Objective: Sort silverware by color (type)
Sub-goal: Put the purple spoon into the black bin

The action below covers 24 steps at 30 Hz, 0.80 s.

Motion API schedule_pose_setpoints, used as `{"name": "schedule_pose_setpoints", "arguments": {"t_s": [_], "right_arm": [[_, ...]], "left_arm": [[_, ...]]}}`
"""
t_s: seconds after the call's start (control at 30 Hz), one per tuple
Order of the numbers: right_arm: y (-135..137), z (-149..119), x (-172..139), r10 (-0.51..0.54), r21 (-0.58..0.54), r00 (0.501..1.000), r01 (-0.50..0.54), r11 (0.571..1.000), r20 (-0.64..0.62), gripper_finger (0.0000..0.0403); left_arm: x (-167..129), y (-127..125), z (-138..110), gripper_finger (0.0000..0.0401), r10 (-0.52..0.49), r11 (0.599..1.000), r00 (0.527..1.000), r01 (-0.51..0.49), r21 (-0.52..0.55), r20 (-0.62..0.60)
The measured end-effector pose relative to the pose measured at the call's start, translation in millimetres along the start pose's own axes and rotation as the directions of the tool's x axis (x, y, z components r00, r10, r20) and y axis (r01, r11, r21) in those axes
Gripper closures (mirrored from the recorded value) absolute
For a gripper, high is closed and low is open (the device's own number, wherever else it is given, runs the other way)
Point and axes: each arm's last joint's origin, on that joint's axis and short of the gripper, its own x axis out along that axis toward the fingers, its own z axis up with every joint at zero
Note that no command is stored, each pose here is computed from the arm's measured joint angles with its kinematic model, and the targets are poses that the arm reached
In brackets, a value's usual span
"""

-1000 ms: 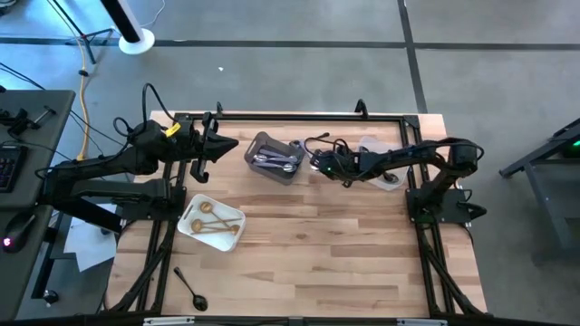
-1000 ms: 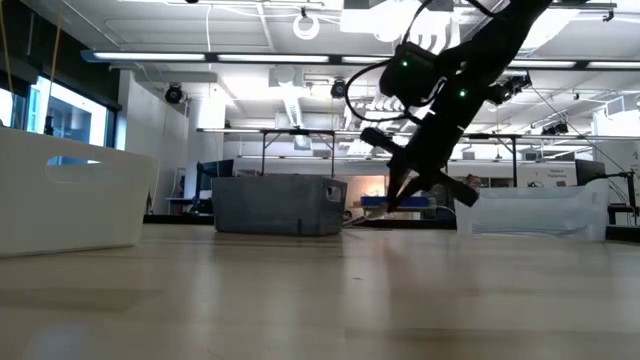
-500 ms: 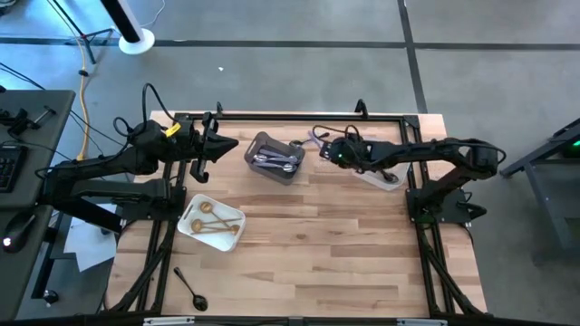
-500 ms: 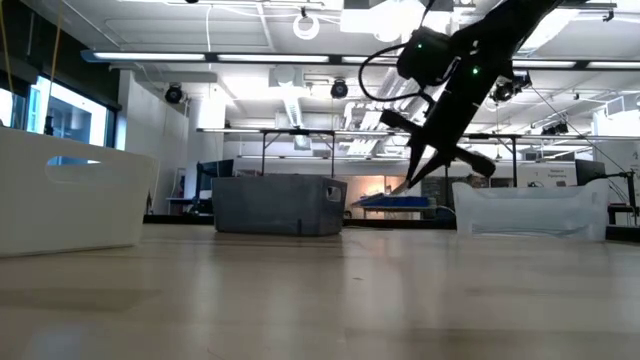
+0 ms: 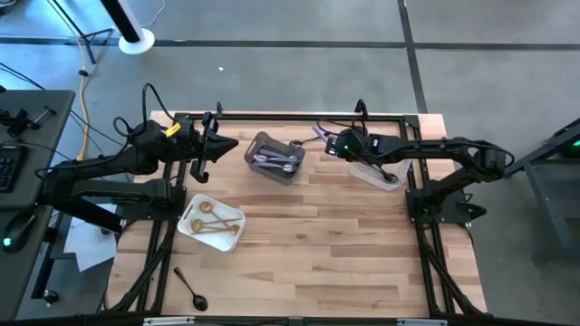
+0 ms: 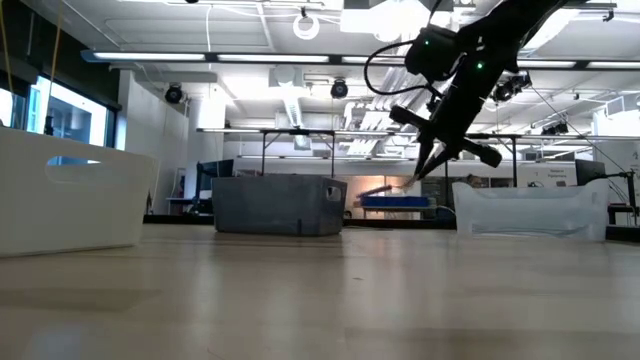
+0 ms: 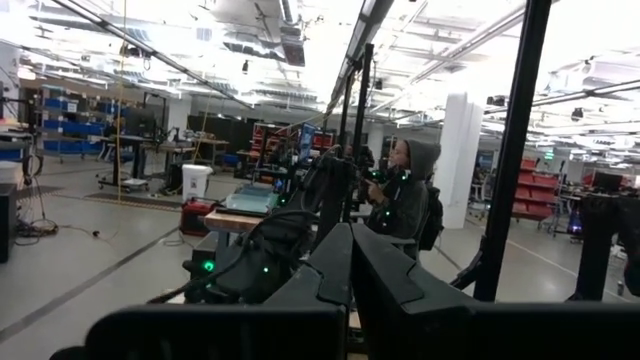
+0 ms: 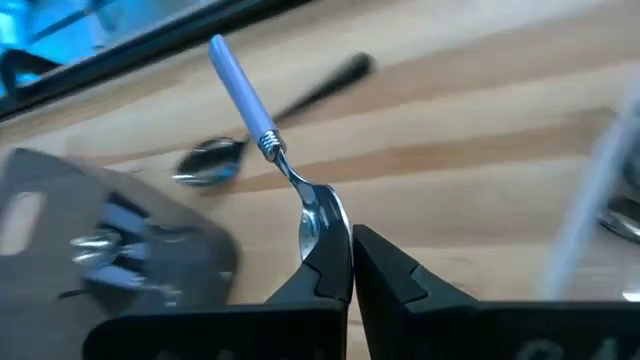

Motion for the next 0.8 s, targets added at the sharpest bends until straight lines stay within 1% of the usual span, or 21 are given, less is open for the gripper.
{"name": "schedule_pose_setpoints", "arguments": {"t_s": [0.07,0.13,0.3,0.37,0.43,0.57,0.67,0.77,0.8], "right_arm": [[3,5,-1,0.048,-0.019,0.999,-0.047,0.999,0.007,0.0403],[9,12,-4,0.120,-0.041,0.993,-0.119,0.992,0.025,0.0403],[17,27,-14,0.261,-0.131,0.964,-0.253,0.959,0.048,0.0403],[22,32,-19,0.335,-0.199,0.940,-0.317,0.927,0.062,0.0403],[28,37,-25,0.416,-0.269,0.906,-0.384,0.883,0.074,0.0403],[37,48,-36,0.556,-0.331,0.826,-0.501,0.800,0.092,0.0403],[34,55,-41,0.578,-0.388,0.812,-0.508,0.769,0.082,0.0403],[27,61,-44,0.563,-0.424,0.825,-0.493,0.760,0.050,0.0403],[25,62,-45,0.569,-0.434,0.822,-0.499,0.750,0.039,0.0403]], "left_arm": [[0,0,0,0.0401,0.000,1.000,1.000,0.000,0.000,0.000],[0,0,0,0.0401,0.000,1.000,1.000,0.000,0.000,0.000],[0,0,0,0.0401,0.001,1.000,1.000,-0.001,0.000,-0.002],[0,0,0,0.0401,0.001,1.000,1.000,-0.001,0.000,-0.001],[0,0,0,0.0401,0.003,1.000,1.000,-0.003,0.000,-0.001],[2,1,-3,0.0401,0.006,1.000,1.000,-0.006,-0.007,-0.014],[6,2,-6,0.0401,0.009,0.999,1.000,-0.010,-0.045,-0.027],[11,4,-11,0.0401,0.016,0.996,0.998,-0.021,-0.088,-0.057],[13,5,-13,0.0401,0.017,0.996,0.998,-0.023,-0.091,-0.065]]}}
